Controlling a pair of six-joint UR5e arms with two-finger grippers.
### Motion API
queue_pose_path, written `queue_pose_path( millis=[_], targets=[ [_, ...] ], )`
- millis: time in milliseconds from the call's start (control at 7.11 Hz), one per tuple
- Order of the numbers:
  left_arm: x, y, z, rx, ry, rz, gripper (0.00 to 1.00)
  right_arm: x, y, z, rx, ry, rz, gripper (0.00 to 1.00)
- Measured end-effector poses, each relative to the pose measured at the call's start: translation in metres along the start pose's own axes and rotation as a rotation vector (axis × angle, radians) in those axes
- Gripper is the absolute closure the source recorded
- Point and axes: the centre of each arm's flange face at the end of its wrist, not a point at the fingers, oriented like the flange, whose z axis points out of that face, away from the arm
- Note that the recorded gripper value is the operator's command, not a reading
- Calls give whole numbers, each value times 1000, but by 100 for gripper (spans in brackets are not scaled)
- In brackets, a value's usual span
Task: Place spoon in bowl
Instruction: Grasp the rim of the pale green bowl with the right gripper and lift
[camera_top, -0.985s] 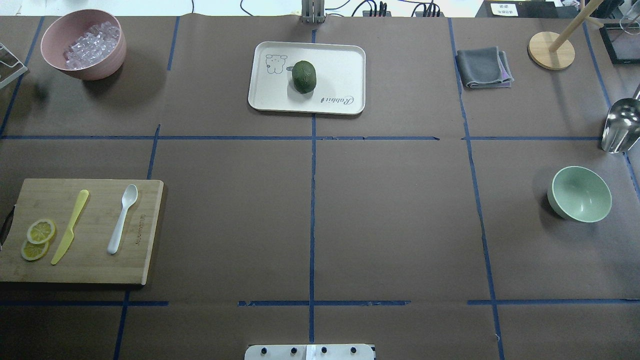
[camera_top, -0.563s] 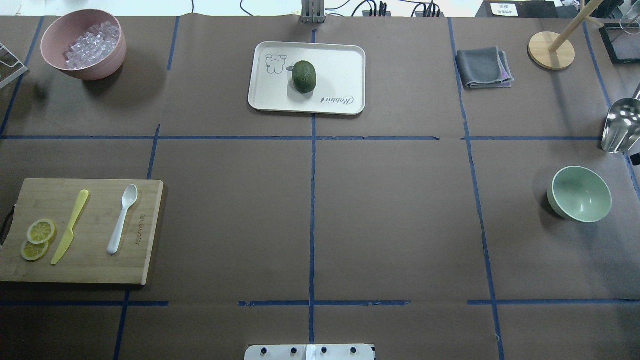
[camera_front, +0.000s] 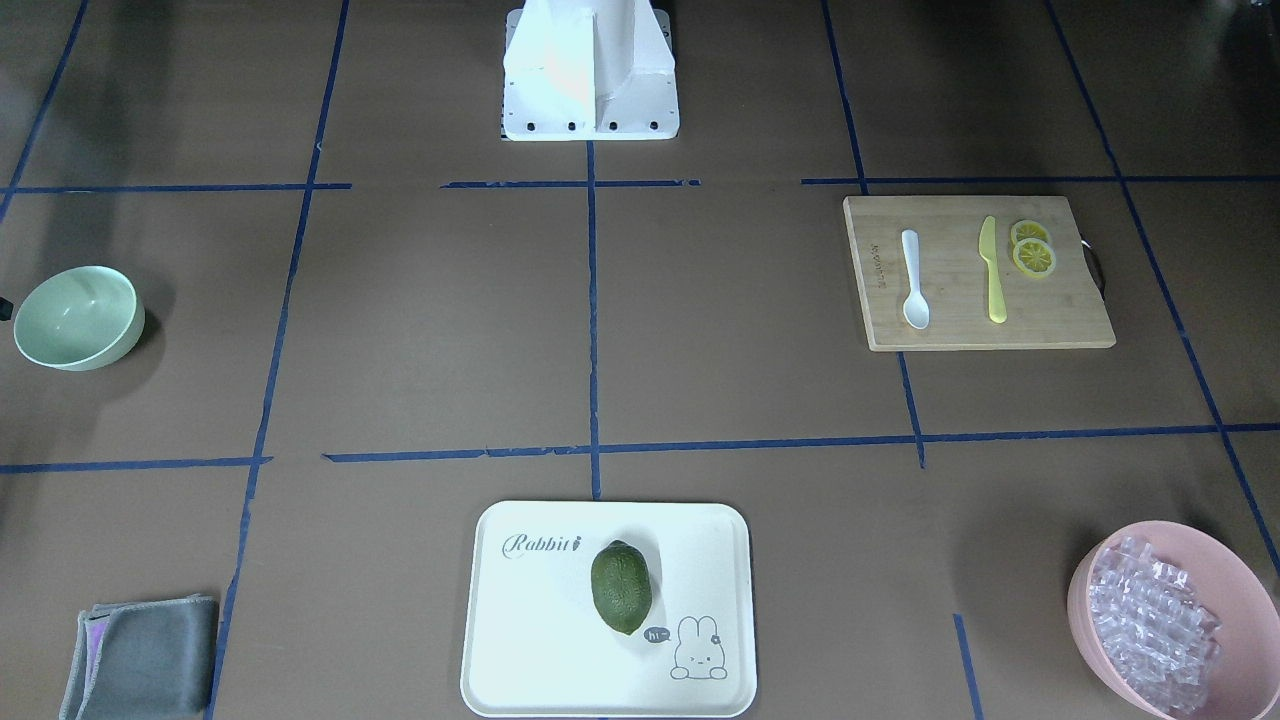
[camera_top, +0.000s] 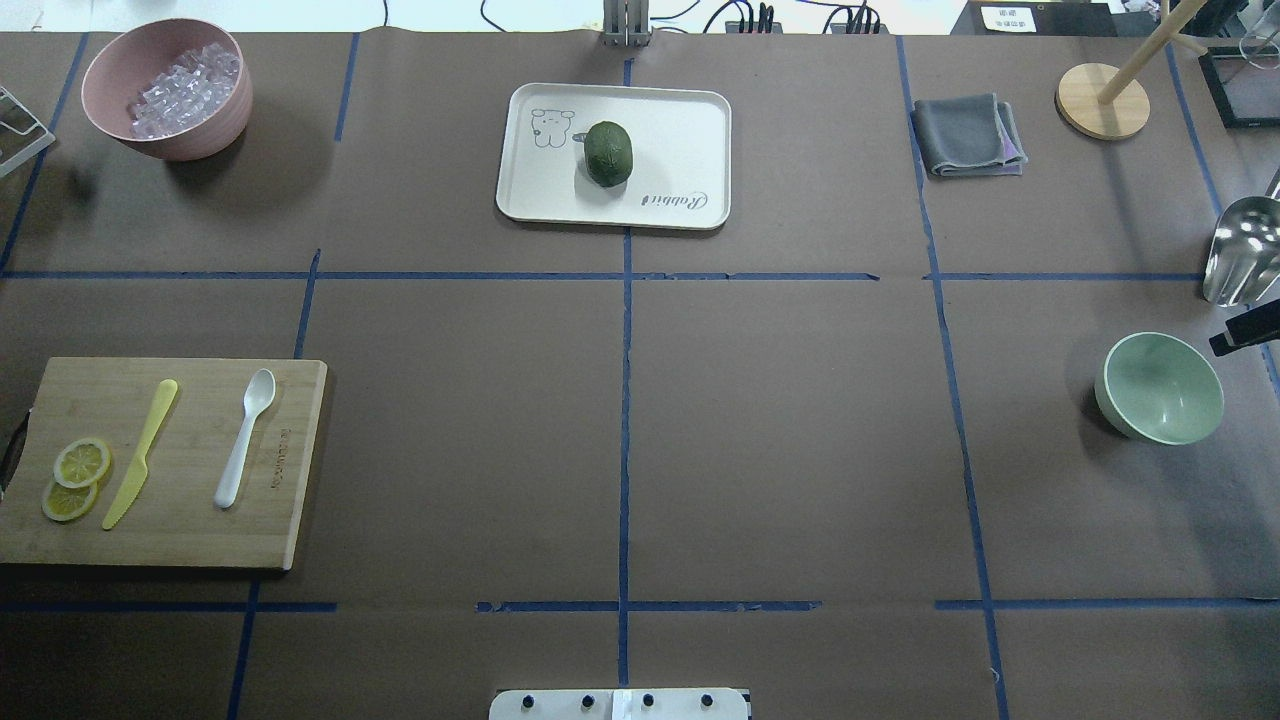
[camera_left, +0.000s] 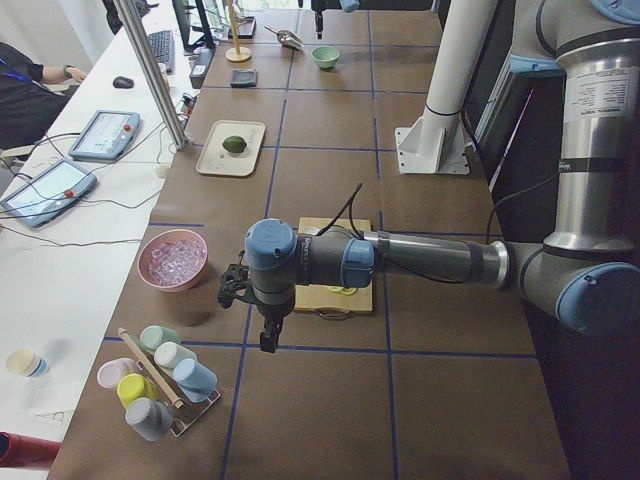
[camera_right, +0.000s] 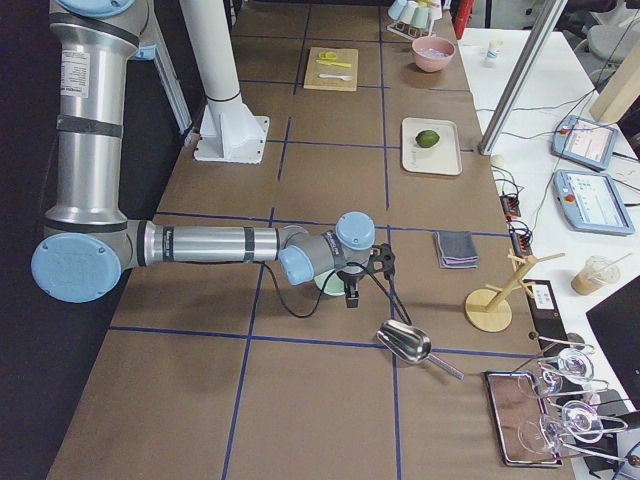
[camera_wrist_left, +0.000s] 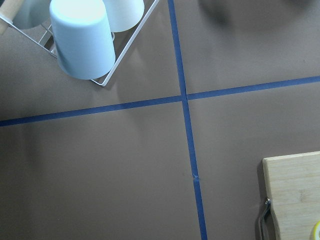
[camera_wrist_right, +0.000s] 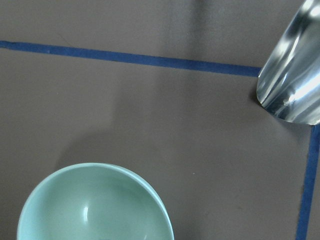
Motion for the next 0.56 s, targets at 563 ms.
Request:
queue_pose_path(
  millis=[563],
  targets=[
    [2,-2,-2,4,-1,4,0,-12,8,36,-69,20,-35,30]
  ],
)
